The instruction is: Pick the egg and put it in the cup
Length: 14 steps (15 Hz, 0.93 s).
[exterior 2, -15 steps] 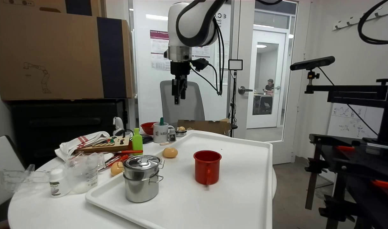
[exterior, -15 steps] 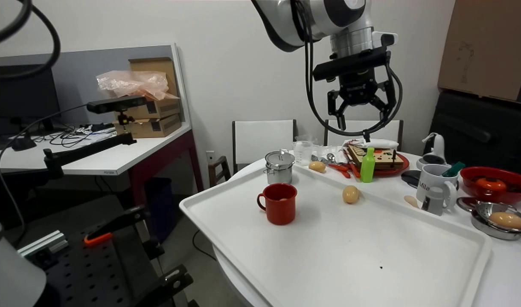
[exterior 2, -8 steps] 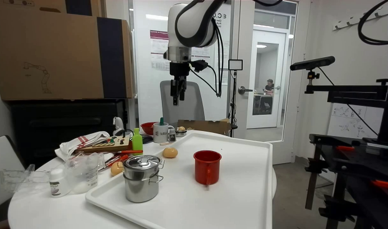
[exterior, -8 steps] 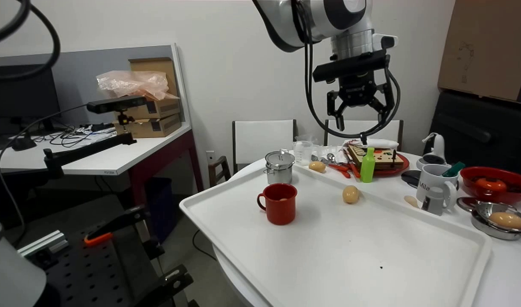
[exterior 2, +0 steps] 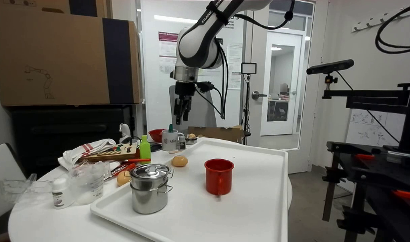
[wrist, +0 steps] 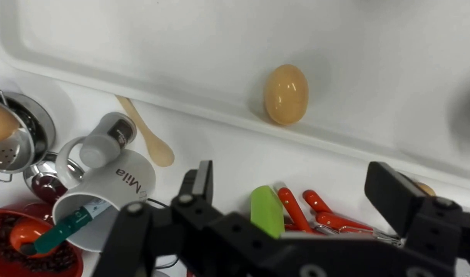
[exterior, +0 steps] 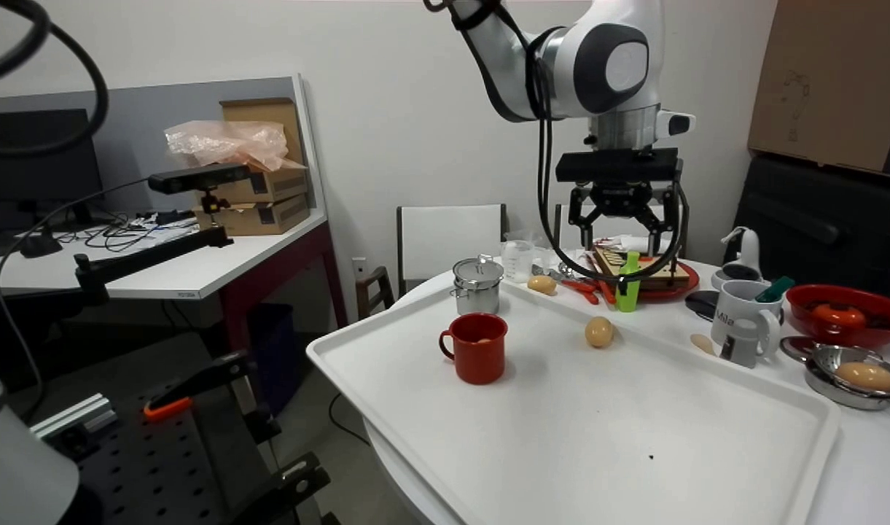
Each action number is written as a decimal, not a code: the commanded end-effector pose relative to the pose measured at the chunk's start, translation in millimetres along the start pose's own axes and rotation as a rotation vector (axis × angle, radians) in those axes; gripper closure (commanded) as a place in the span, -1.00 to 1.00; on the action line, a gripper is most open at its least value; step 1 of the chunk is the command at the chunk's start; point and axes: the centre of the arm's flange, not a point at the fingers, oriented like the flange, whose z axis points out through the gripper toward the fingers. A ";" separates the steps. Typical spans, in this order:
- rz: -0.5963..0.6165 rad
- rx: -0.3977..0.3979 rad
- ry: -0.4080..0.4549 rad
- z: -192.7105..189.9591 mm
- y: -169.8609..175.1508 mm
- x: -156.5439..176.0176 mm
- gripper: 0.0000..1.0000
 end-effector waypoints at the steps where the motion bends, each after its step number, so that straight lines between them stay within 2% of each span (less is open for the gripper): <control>1: -0.012 0.023 0.011 34.3 12.9 28.2 -1.00; 9: -0.022 0.078 -0.125 116.6 3.9 25.4 -1.00; 10: -0.030 0.084 -0.139 121.0 3.0 24.4 -1.00; 11: -0.012 0.062 -0.123 106.5 -6.0 2.9 -1.00; 14: -0.015 0.068 -0.135 116.7 -5.7 4.3 -1.00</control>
